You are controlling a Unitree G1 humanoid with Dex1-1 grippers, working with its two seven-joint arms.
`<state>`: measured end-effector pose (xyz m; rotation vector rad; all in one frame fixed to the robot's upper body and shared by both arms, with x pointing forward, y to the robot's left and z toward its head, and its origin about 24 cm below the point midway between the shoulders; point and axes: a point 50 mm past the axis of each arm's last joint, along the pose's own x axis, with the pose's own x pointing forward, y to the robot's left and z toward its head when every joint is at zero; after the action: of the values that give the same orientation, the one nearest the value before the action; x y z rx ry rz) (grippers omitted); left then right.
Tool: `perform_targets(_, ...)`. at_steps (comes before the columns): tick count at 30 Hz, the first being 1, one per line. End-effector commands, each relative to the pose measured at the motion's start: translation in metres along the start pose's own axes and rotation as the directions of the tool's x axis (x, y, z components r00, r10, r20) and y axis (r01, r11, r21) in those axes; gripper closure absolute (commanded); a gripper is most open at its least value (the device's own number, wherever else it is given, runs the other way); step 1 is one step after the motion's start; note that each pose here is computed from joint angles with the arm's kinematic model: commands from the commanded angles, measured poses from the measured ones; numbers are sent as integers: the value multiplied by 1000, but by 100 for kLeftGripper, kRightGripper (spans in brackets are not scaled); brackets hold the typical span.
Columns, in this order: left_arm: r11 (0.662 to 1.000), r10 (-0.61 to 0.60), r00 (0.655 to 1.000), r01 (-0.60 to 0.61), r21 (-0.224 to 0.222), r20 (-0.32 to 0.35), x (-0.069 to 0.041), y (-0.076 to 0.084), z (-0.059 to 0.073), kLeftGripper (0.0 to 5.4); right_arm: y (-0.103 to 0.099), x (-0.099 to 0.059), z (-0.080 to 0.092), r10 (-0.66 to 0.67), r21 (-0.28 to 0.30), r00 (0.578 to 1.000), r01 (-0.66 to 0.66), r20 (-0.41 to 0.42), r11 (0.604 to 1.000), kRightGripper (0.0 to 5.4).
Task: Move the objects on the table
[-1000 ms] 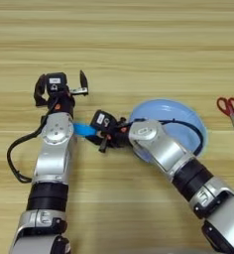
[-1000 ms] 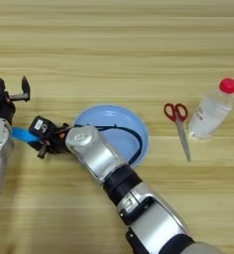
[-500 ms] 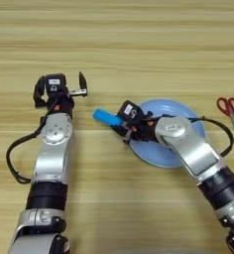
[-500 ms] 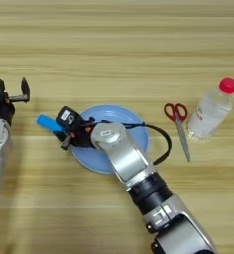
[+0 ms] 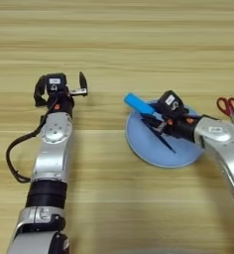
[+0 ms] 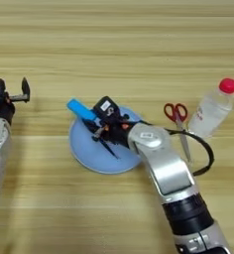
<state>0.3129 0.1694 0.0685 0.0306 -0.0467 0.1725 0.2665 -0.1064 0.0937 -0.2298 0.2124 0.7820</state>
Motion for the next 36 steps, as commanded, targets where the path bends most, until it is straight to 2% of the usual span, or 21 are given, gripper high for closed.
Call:
perform_targets(1,1000,-14,1000,14,6,4,3,0,1,0,-20,-20,-8,-109,44,994,109,-7,993,398)
perform_targets(5,1000,-15,1000,15,7,4,3,1,1,0,-29,-30,-27,-165,96,985,170,-56,981,398)
perform_targets(9,1000,-26,1000,26,11,0,3,0,0,0,-35,-36,-40,-215,118,973,223,-80,968,398)
perform_targets(14,999,-31,1000,31,14,-5,3,0,-1,0,-33,-33,-60,-209,157,968,230,-135,961,398)
perform_targets(26,1000,-26,1000,26,13,-6,2,1,-1,0,-25,-28,-63,-176,163,975,198,-137,967,398)
perform_targets(28,1000,-26,1000,26,13,-5,2,1,-1,0,-24,-27,-60,-175,165,977,194,-122,967,360)
perform_targets(34,1000,-27,1000,27,16,-6,2,2,-1,0,-25,-26,-46,-203,188,979,201,-12,961,296)
perform_targets(36,999,-28,1000,28,17,-8,2,2,-1,0,-27,-26,-38,-226,186,973,213,50,959,279)
